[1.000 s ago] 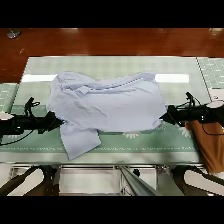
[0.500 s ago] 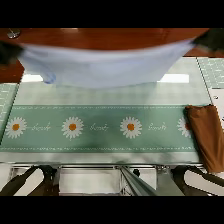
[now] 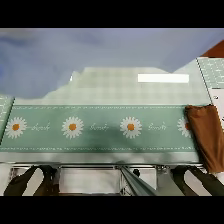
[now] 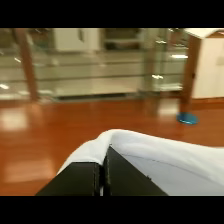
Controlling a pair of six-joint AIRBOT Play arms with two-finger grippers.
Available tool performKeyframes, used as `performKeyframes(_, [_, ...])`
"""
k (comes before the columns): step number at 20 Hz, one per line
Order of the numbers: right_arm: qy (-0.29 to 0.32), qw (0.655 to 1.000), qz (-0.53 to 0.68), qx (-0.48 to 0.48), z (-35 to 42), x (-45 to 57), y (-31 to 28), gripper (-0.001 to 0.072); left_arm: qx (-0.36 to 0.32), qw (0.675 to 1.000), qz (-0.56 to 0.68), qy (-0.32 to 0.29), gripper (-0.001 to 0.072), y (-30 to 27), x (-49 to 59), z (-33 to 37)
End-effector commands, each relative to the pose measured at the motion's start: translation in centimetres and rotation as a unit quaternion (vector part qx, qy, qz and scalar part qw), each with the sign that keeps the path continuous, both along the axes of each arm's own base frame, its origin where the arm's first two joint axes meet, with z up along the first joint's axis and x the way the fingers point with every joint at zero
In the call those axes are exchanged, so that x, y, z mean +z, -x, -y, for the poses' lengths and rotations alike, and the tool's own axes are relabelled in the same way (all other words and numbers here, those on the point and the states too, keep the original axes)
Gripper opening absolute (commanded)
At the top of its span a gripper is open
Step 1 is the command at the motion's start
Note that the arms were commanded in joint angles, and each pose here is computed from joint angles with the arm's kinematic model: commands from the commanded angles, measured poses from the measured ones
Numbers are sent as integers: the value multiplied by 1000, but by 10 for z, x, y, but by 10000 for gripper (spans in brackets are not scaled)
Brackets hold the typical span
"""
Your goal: Fold the shirts.
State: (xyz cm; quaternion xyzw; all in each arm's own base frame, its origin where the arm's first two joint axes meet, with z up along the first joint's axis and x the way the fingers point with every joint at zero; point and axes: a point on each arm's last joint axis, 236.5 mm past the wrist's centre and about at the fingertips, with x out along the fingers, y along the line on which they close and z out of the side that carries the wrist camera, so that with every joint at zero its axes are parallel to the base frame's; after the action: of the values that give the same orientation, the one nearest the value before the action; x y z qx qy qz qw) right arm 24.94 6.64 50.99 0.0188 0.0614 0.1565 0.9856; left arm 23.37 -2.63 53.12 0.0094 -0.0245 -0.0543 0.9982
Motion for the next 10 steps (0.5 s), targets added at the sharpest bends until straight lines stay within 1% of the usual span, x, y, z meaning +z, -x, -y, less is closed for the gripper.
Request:
performKeyframes(1, [38,998,32,-41,0,9,69,19,71,996,37,-46,40,70,15,-6])
performKeyframes(3, [57,996,10,-64,7,-5,88,20,56,997,34,-46,40,91,9,-2])
performKeyframes(6, [55,995,-19,-78,11,-20,98,20,75,996,15,-47,40,98,-6,-19])
performKeyframes(8, [48,996,-56,-54,4,-40,90,20,69,997,-28,-37,40,82,-31,-23])
performKeyframes(10, [25,992,-123,-22,-2,-78,65,20,58,993,-97,-28,40,47,-75,-23])
